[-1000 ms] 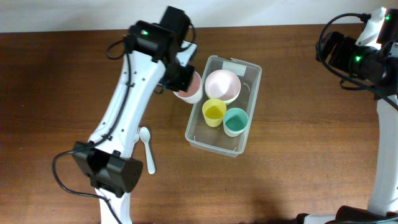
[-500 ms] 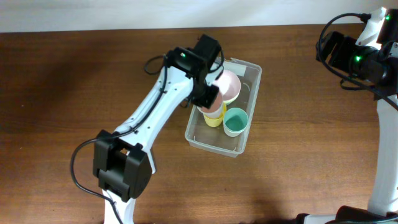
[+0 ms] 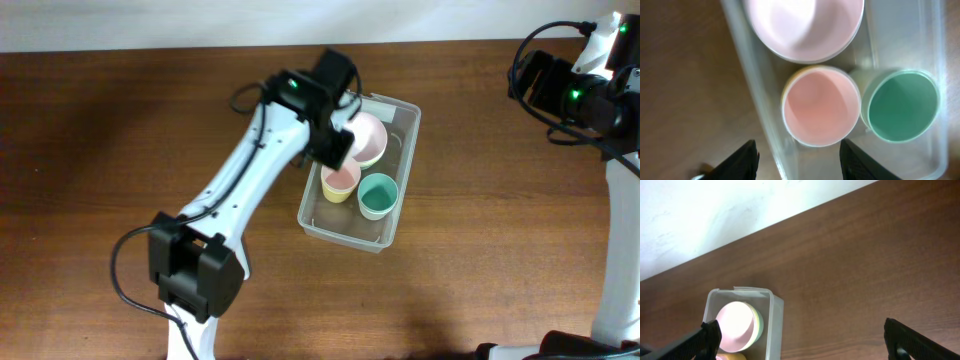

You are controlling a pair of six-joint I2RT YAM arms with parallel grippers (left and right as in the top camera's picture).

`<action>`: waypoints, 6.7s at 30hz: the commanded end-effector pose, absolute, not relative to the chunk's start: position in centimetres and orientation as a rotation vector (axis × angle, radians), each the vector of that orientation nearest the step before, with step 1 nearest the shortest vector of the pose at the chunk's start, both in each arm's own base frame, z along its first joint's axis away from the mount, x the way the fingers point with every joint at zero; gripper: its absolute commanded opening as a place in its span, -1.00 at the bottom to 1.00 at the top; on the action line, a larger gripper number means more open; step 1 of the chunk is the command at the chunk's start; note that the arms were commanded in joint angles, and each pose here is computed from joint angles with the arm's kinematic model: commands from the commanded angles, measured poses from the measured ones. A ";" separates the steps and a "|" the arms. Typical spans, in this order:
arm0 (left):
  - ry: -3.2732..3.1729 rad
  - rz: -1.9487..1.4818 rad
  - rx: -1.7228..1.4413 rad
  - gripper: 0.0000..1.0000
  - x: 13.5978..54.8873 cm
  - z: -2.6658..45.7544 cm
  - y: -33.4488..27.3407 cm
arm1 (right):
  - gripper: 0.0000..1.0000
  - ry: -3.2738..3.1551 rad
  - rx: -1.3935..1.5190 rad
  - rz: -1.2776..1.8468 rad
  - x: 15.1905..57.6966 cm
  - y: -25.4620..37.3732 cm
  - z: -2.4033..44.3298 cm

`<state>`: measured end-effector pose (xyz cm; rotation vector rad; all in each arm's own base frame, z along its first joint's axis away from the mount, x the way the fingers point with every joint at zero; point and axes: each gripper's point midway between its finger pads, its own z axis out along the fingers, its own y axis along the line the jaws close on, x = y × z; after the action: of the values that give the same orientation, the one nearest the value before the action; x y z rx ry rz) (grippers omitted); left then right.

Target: Pack container

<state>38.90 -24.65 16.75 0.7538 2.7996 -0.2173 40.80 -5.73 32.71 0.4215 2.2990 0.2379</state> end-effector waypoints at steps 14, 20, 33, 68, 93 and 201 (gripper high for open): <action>2.907 0.110 0.290 1.00 40.7 23.2 -7.5 | 0.97 2.299 0.414 0.233 40.8 -5.8 32.8; 2.912 0.144 0.119 1.00 41.6 23.3 -2.6 | 0.98 2.298 0.414 0.233 40.8 -5.8 32.8; 2.870 0.145 0.066 1.00 42.7 23.5 -1.3 | 0.98 2.298 0.414 0.233 40.8 -5.8 32.8; 2.870 0.145 0.066 1.00 42.7 23.5 -1.3 | 0.98 2.008 0.026 -0.028 23.3 -1.6 29.8; 2.870 0.145 0.066 1.00 42.7 23.5 -1.3 | 0.98 2.010 -0.035 0.088 21.0 0.6 10.6; 1.973 0.082 0.237 1.00 21.4 11.1 -1.4 | 0.98 2.010 -0.035 0.088 21.0 0.6 10.6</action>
<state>21.38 -1.19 11.04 0.2409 1.9815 0.1024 21.04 0.27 10.79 -0.0271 2.0104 0.0694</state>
